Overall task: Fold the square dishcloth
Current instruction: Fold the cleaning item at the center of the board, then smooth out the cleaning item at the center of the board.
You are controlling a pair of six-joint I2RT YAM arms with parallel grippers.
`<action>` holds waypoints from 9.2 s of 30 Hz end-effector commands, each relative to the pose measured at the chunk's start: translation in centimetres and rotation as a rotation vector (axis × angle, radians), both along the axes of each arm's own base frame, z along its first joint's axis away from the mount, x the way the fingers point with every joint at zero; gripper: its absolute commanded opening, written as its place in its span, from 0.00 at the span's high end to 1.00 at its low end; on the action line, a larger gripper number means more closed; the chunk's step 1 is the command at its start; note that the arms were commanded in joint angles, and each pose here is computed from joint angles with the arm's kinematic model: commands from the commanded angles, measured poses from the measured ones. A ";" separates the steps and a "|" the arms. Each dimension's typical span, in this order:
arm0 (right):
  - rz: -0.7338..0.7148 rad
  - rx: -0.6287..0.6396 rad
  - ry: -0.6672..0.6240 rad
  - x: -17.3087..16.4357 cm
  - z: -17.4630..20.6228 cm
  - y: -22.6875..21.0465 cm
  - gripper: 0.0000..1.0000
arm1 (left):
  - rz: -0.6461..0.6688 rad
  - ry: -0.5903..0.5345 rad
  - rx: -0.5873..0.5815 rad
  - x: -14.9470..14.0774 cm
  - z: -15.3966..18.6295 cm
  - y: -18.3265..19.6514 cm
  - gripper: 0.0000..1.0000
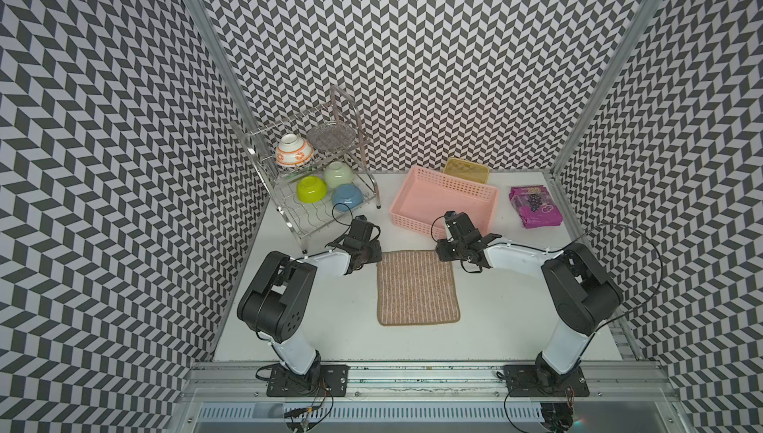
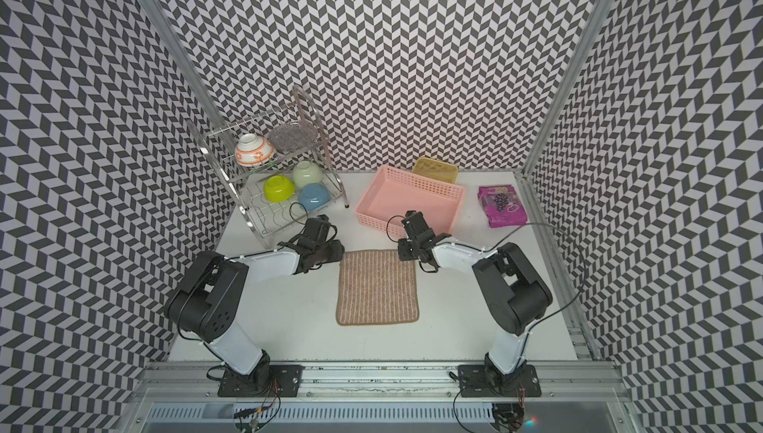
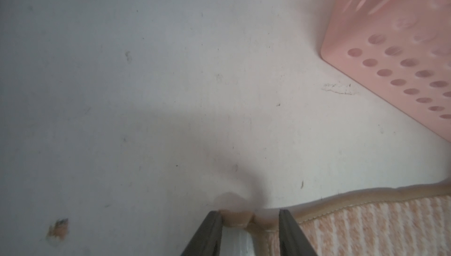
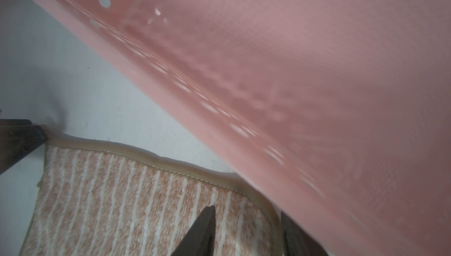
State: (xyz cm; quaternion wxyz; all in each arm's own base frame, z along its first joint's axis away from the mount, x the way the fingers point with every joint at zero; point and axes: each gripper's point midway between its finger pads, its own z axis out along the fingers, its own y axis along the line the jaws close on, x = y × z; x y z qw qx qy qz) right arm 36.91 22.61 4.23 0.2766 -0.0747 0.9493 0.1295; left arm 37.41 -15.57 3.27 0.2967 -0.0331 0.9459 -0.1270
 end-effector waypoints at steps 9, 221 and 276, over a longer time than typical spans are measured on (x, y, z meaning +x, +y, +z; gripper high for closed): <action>-0.034 0.022 -0.003 -0.1 -1.0 -0.2 0.53 | -0.008 0.014 0.017 0.5 -0.8 0.0 0.97; -0.077 0.174 -0.138 -4.9 3.5 -1.1 0.67 | 0.079 -0.145 -0.282 -6.5 4.7 -0.9 0.72; -0.062 0.270 0.108 -12.7 -0.9 -2.5 0.49 | -0.109 0.176 -0.369 -18.7 -0.5 -4.8 1.00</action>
